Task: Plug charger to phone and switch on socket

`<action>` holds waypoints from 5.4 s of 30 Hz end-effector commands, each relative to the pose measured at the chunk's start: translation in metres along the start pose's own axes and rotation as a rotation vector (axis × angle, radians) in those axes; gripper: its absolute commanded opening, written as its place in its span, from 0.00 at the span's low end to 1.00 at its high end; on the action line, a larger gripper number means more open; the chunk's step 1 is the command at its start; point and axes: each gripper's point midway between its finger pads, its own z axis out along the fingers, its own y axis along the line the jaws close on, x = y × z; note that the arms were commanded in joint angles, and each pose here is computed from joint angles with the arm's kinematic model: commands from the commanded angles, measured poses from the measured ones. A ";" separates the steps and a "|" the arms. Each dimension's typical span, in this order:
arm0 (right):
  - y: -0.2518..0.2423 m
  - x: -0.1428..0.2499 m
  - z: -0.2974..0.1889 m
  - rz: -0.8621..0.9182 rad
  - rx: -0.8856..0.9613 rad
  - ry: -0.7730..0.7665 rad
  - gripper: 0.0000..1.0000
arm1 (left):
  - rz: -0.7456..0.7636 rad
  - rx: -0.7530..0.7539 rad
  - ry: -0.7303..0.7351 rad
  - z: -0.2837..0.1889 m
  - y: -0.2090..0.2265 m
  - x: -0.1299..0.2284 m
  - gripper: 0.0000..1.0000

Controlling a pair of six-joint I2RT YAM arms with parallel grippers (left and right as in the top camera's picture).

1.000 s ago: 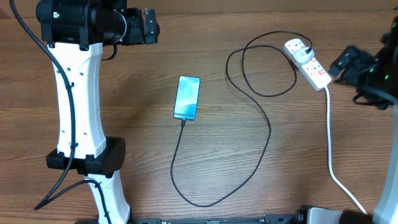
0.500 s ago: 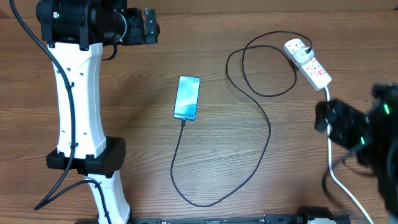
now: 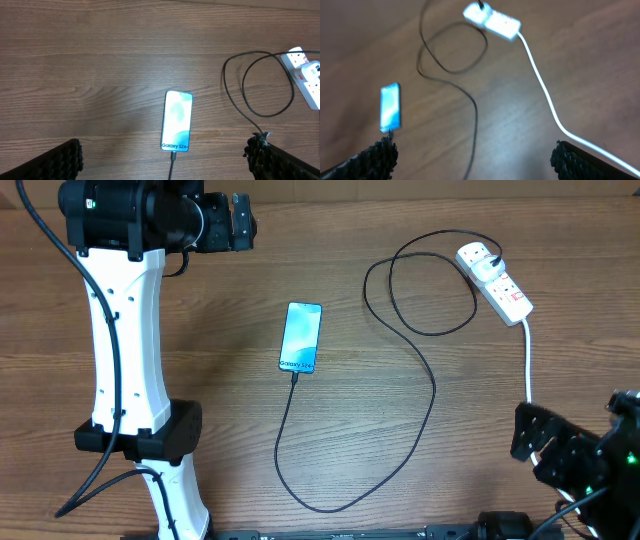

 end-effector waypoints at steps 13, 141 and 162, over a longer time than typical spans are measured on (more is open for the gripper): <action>-0.006 0.007 0.001 -0.021 0.027 0.030 1.00 | -0.005 -0.006 0.014 0.005 -0.001 0.002 1.00; 0.035 0.045 0.176 -0.436 -0.361 -0.714 1.00 | -0.005 -0.005 0.014 0.005 -0.001 0.002 1.00; 0.035 0.045 0.177 -0.436 -0.360 -0.713 1.00 | -0.005 -0.005 0.014 0.005 -0.001 0.002 1.00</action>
